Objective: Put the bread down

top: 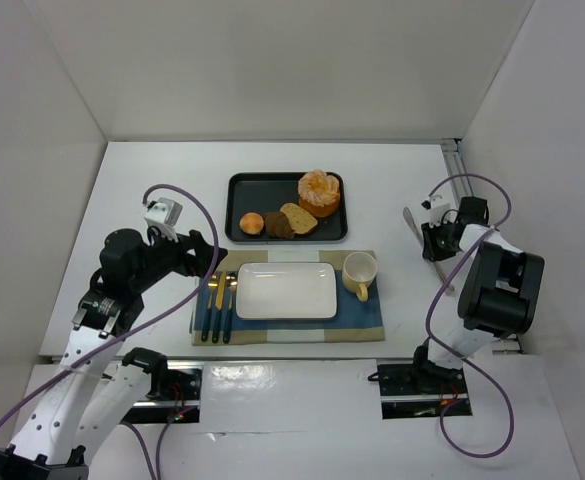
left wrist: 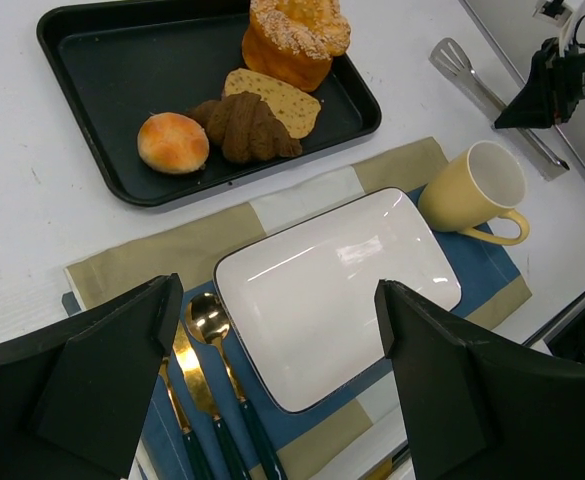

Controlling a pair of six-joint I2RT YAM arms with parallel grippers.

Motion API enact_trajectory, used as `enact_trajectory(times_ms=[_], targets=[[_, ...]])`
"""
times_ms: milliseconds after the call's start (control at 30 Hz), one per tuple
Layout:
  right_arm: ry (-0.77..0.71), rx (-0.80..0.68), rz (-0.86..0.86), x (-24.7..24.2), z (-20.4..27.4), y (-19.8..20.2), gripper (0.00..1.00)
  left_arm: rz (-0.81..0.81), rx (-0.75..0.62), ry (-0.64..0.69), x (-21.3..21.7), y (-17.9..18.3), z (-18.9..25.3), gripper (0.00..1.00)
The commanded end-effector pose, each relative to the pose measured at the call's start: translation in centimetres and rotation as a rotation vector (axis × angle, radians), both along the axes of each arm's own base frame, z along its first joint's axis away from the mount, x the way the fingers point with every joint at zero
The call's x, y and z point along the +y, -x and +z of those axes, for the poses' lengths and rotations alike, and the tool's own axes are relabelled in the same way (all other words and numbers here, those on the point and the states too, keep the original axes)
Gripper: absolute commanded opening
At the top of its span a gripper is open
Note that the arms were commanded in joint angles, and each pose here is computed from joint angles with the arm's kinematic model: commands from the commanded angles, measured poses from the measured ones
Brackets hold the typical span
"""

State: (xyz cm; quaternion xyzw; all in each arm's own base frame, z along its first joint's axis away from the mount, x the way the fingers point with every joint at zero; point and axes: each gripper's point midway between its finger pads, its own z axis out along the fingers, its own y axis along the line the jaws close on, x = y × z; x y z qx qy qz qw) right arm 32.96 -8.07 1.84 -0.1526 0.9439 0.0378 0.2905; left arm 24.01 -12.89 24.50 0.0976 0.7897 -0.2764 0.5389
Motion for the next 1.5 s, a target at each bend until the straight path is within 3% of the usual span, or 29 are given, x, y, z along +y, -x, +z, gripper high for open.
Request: enact_trajectory(times_ms=[0,300,567,1100,1467], targets=[[-0.012,-0.081,0.017,-0.4,3.9,-2.2,0.19,-0.004,-0.055,0.02,-0.2,-0.3,2.2,0.96],[-0.171,-0.261,0.12,2.4,13.1,-5.9,0.26,0.003,-0.051,0.008,-0.1,-0.6,1.9,0.96],[-0.27,-0.31,0.204,4.4,17.4,-7.5,0.37,0.003,-0.042,0.006,-0.1,-0.7,1.7,0.98],[-0.289,-0.305,0.314,9.2,17.9,-8.5,0.51,0.009,-0.03,-0.009,0.0,-0.8,1.3,0.98],[-0.283,-0.279,0.359,12.1,17.1,-8.9,0.56,0.018,-0.022,-0.013,0.1,-1.1,1.0,0.98]])
